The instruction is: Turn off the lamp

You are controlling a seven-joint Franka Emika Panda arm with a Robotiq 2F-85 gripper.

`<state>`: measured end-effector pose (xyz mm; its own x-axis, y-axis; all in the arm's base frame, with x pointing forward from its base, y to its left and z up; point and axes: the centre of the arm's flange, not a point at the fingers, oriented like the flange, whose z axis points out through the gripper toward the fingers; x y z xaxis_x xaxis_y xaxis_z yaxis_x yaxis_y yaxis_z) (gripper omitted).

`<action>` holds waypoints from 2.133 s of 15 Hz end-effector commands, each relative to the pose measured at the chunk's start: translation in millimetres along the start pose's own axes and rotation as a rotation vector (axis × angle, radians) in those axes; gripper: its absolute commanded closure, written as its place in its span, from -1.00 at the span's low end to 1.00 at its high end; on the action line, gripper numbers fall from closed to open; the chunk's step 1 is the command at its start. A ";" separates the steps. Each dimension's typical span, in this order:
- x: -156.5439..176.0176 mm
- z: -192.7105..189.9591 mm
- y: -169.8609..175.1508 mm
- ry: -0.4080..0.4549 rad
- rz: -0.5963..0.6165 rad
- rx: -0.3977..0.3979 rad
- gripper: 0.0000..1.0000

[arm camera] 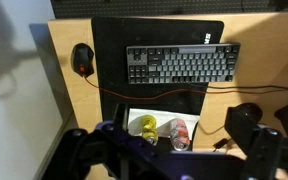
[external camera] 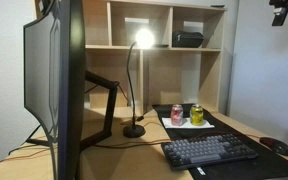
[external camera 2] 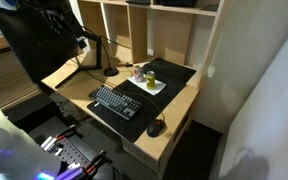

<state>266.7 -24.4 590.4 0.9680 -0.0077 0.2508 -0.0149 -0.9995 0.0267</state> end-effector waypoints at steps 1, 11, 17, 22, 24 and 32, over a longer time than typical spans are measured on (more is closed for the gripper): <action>0.0 0.0 0.0 0.000 0.000 0.000 -1.00; 22.6 15.4 -53.7 -0.037 0.250 0.153 -1.00; 41.4 61.3 -105.3 -0.199 0.437 0.167 -1.00; 37.1 82.5 -126.3 -0.277 0.551 0.132 -1.00; 43.8 92.1 -129.7 -0.312 0.595 0.123 -1.00; 89.1 140.3 -175.5 -0.253 0.860 0.185 -1.00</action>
<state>352.4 125.5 490.1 0.7442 -0.6578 -0.1164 -0.6676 -0.7264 -0.1635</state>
